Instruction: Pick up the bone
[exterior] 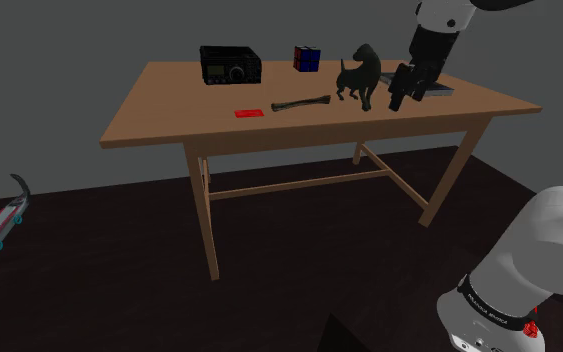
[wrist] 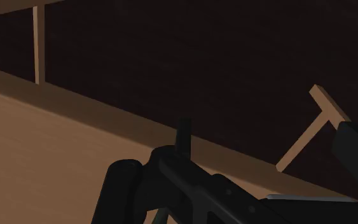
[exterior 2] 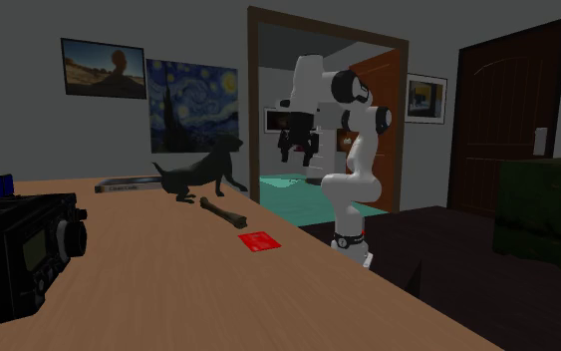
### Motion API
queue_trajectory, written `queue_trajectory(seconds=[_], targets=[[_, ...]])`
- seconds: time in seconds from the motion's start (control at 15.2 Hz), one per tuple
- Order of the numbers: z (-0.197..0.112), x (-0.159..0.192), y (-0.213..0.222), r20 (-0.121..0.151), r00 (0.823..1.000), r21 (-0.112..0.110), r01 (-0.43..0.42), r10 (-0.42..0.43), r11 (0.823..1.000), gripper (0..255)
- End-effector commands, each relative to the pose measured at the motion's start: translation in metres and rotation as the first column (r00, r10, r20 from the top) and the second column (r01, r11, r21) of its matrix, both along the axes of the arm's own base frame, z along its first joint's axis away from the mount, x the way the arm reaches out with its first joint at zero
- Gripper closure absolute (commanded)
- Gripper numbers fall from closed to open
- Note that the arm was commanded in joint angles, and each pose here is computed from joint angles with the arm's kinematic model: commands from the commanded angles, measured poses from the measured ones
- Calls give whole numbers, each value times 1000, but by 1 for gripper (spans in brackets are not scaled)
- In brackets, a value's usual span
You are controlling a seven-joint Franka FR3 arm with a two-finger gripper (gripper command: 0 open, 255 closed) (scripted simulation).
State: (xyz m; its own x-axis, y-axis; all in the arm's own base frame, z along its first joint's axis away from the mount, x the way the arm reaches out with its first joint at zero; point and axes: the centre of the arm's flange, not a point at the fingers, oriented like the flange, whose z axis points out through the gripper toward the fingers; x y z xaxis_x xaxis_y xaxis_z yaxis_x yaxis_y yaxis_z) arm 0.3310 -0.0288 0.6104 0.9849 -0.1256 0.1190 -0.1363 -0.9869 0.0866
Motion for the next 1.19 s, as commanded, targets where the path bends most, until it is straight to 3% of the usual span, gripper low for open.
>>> queue_trajectory(seconds=[0.0, 0.13, 0.26, 0.53, 0.79, 0.92, 1.12], targets=[[0, 0, 0, 0, 1000, 0, 0, 0, 1000, 0], [-1, 22, -18, -15, 994, 6, -104, 104, 995, 0], [-3, 45, -34, -30, 978, 13, -206, 206, 978, 0], [-7, 97, -59, -57, 913, 32, -402, 404, 915, 0], [-13, 152, -72, -79, 808, 56, -581, 584, 812, 0], [-17, 180, -74, -88, 742, 69, -661, 665, 747, 0], [-24, 223, -72, -98, 628, 91, -767, 772, 635, 0]])
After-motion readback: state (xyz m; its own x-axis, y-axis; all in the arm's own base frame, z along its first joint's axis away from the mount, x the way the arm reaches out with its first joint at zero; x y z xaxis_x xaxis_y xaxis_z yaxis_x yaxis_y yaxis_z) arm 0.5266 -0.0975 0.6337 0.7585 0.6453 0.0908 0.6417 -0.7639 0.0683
